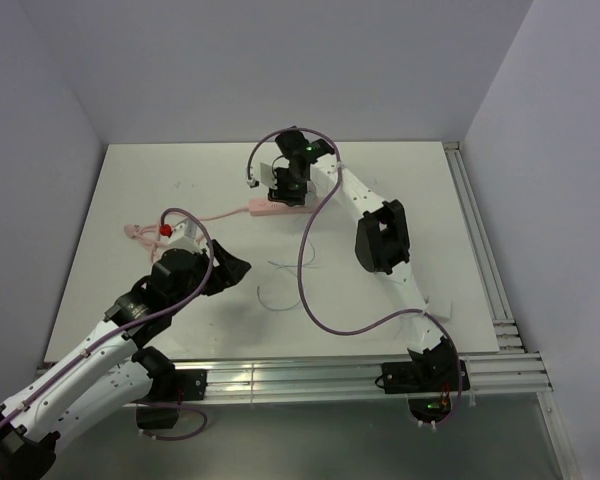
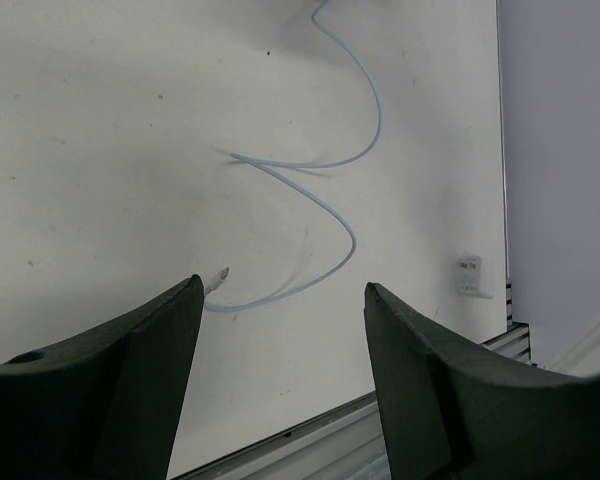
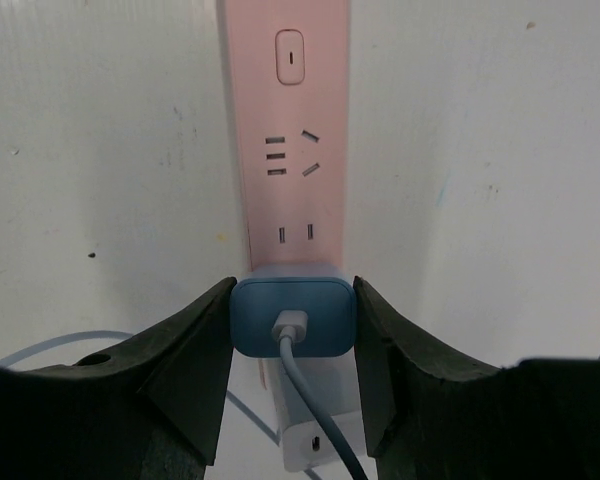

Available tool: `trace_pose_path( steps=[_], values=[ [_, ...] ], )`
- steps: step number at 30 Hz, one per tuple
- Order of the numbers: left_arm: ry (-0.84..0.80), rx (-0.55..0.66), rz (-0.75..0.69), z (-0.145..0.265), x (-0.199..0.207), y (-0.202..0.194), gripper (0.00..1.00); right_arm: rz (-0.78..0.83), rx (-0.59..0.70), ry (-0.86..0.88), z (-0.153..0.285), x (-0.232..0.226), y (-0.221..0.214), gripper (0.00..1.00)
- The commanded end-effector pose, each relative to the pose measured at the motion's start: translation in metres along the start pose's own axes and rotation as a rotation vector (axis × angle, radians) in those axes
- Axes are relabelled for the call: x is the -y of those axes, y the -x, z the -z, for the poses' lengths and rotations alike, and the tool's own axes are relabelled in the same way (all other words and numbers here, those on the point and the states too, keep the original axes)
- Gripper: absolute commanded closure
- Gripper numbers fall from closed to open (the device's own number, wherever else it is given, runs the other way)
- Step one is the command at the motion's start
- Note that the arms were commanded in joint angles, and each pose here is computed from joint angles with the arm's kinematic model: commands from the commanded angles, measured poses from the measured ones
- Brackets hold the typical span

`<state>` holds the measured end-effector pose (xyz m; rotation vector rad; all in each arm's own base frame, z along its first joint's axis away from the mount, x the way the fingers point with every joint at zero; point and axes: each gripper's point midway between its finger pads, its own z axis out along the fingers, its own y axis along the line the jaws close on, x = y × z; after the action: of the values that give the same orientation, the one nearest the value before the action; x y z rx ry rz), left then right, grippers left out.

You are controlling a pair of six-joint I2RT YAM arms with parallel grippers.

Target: Insert the plug

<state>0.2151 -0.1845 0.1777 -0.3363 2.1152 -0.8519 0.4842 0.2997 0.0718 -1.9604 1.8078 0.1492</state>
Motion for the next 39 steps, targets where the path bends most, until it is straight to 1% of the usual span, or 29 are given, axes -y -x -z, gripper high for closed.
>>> trace_pose_path(
  steps=[1,4,5,6,7,9,10,11,16,17,18,19,21,22,23,26,27,28,32,35,36,37,39],
  values=[
    [-0.030,0.022,0.006,-0.002,0.005,0.005,0.29,-0.103,-0.156,0.236,-0.043,-0.062,-0.069,1.00],
    [-0.030,0.019,-0.004,-0.002,0.008,0.007,0.30,-0.124,-0.121,0.220,-0.039,-0.057,-0.065,1.00],
    [-0.026,0.015,-0.006,-0.003,0.007,0.007,0.29,-0.131,-0.095,0.213,-0.033,-0.054,-0.061,1.00],
    [-0.025,0.015,-0.006,-0.003,0.008,0.008,0.29,-0.152,-0.075,0.236,-0.034,-0.061,-0.064,1.00],
    [-0.025,0.016,-0.004,-0.003,0.007,0.008,0.30,-0.149,-0.036,0.191,-0.023,-0.049,-0.060,1.00],
    [-0.030,0.014,-0.001,-0.003,0.008,0.007,0.30,-0.151,0.003,0.193,-0.019,-0.053,-0.060,1.00],
    [-0.029,0.013,0.002,-0.003,0.007,0.006,0.30,-0.154,0.006,0.214,-0.021,-0.062,-0.065,1.00],
    [-0.028,0.012,0.002,-0.003,0.007,0.006,0.30,-0.149,0.028,0.186,-0.013,-0.055,-0.064,1.00],
    [-0.024,0.011,0.010,-0.002,0.007,0.007,0.30,-0.165,0.076,0.208,-0.007,-0.057,-0.062,1.00],
    [-0.019,0.013,0.010,-0.001,0.006,0.007,0.30,-0.176,0.056,0.234,-0.010,-0.062,-0.069,1.00],
    [-0.021,0.018,0.011,0.000,0.006,0.008,0.30,-0.173,0.056,0.220,-0.006,-0.054,-0.068,1.00],
    [-0.021,0.022,0.011,0.001,0.007,0.009,0.30,-0.187,0.045,0.263,-0.011,-0.062,-0.071,1.00],
    [-0.025,0.030,0.011,0.003,0.008,0.011,0.30,-0.179,0.038,0.243,-0.008,-0.051,-0.067,1.00],
    [-0.026,0.031,0.012,0.003,0.008,0.012,0.30,-0.181,0.017,0.267,-0.017,-0.055,-0.070,1.00],
    [-0.025,0.029,0.012,0.003,0.008,0.011,0.30,-0.189,-0.011,0.293,-0.014,-0.061,-0.073,1.00],
    [-0.022,0.024,0.011,0.002,0.008,0.011,0.30,-0.198,-0.030,0.283,-0.012,-0.063,-0.074,1.00],
    [-0.020,0.019,0.007,0.002,0.008,0.010,0.30,-0.227,-0.059,0.319,-0.018,-0.081,-0.085,1.00],
    [-0.019,0.023,0.008,0.002,0.007,0.010,0.30,-0.218,-0.044,0.268,-0.012,-0.072,-0.083,1.00],
    [-0.031,0.022,0.004,0.003,0.009,0.010,0.30,-0.242,-0.049,0.283,-0.010,-0.079,-0.085,1.00],
    [-0.035,0.020,0.002,0.002,0.010,0.010,0.30,-0.228,-0.104,0.294,-0.016,-0.084,-0.088,1.00],
    [-0.034,0.017,0.003,0.002,0.009,0.009,0.30,-0.218,-0.099,0.275,-0.015,-0.076,-0.084,1.00],
    [-0.038,0.016,0.005,0.001,0.010,0.009,0.30,-0.224,-0.108,0.298,-0.018,-0.080,-0.085,1.00],
    [-0.035,0.015,0.004,0.001,0.010,0.009,0.30,-0.227,-0.116,0.292,-0.015,-0.075,-0.086,1.00]
  ],
)
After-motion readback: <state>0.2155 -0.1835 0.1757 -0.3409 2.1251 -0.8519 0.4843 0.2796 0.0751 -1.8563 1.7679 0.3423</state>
